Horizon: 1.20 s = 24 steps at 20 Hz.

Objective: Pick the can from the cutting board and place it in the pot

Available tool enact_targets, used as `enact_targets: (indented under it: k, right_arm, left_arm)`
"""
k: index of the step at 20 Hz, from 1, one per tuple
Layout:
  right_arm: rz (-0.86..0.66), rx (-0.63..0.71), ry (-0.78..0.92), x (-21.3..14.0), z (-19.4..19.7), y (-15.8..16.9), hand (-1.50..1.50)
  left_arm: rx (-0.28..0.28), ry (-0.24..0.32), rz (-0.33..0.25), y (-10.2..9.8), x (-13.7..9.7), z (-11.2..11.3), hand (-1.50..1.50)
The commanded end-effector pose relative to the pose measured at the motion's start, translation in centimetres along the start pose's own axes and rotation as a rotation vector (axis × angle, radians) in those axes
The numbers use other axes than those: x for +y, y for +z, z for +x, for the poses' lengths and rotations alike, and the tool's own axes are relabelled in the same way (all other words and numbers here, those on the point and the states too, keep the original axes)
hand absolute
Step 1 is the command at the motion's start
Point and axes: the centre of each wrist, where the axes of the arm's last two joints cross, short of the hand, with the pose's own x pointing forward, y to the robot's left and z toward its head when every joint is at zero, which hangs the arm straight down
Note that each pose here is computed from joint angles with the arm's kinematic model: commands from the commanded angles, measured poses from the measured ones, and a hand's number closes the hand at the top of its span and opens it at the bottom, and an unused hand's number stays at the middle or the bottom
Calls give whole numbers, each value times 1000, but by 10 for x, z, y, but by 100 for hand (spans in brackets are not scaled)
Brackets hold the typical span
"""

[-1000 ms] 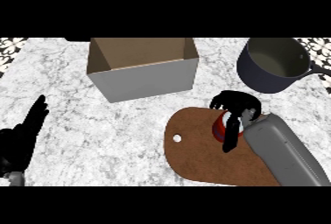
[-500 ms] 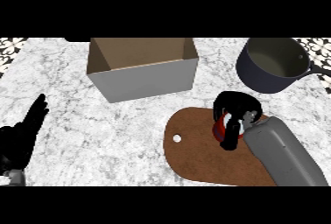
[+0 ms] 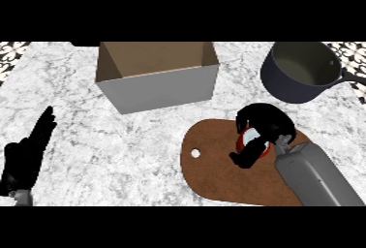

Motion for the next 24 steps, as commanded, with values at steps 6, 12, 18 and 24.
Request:
enact_targets:
  k: [6, 12, 18, 24]
  right_arm:
    - [-407, 48, 120, -17, -1, 33, 150]
    - [-777, 116, 82, -75, 8, 85, 150]
    - [-846, 90, -132, -106, -10, 100, 150]
    - [-943, 77, -221, -129, -57, 82, 150]
  left_arm:
    - [6, 4, 14, 5, -6, -7, 0]
    - [0, -9, 22, 0, 12, -6, 0]
    - [10, -6, -10, 3, 5, 2, 0]
    - [3, -5, -3, 1, 8, -1, 0]
